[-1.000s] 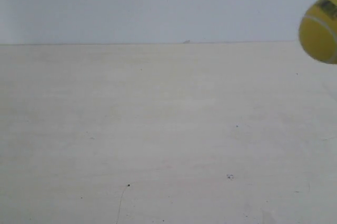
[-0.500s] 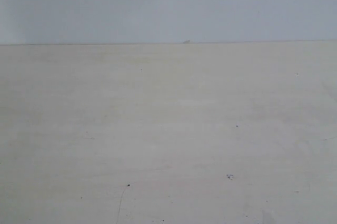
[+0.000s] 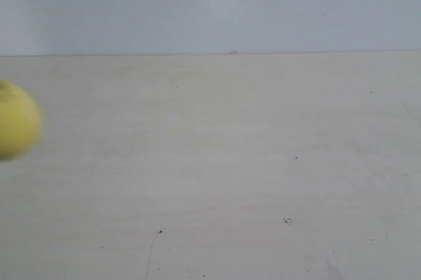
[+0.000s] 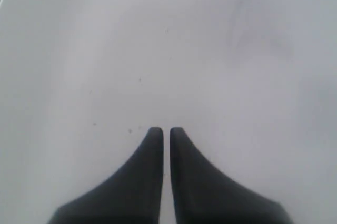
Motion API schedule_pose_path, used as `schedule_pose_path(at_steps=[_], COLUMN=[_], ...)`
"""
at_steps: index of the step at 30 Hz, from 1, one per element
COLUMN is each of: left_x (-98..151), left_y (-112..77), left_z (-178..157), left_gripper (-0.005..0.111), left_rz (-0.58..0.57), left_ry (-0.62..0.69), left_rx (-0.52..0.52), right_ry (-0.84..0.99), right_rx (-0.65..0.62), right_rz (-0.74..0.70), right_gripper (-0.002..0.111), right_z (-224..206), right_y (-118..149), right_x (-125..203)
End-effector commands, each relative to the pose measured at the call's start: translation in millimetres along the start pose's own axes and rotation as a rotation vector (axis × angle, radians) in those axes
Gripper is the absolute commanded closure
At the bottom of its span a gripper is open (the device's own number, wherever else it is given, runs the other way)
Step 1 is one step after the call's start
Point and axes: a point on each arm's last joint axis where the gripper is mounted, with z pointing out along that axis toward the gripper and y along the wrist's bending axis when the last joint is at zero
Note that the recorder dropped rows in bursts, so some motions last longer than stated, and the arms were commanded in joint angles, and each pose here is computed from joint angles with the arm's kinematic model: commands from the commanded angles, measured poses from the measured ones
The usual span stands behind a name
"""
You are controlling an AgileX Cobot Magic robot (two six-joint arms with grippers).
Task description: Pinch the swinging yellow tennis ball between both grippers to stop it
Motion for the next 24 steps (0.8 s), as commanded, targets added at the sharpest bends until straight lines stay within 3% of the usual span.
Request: schedule_pose_path(at_steps=[1,24], left_x=[-9.9,-8.3], left_y=[-7.4,-6.7], left_z=[-1.4,-1.2], left_gripper=[0.102,0.102], left_rz=[-0.025,-0.033], left_ry=[-0.115,-0.098], left_rx=[0.086,0.079], right_ry=[-0.050,-0.058], right_rx=[-0.019,-0.022], right_rz=[0.118,0.118], right_gripper=[0.108,0.108], right_z=[-0.5,-0.5], right_y=[1.4,1.7], right_x=[-4.7,-5.5])
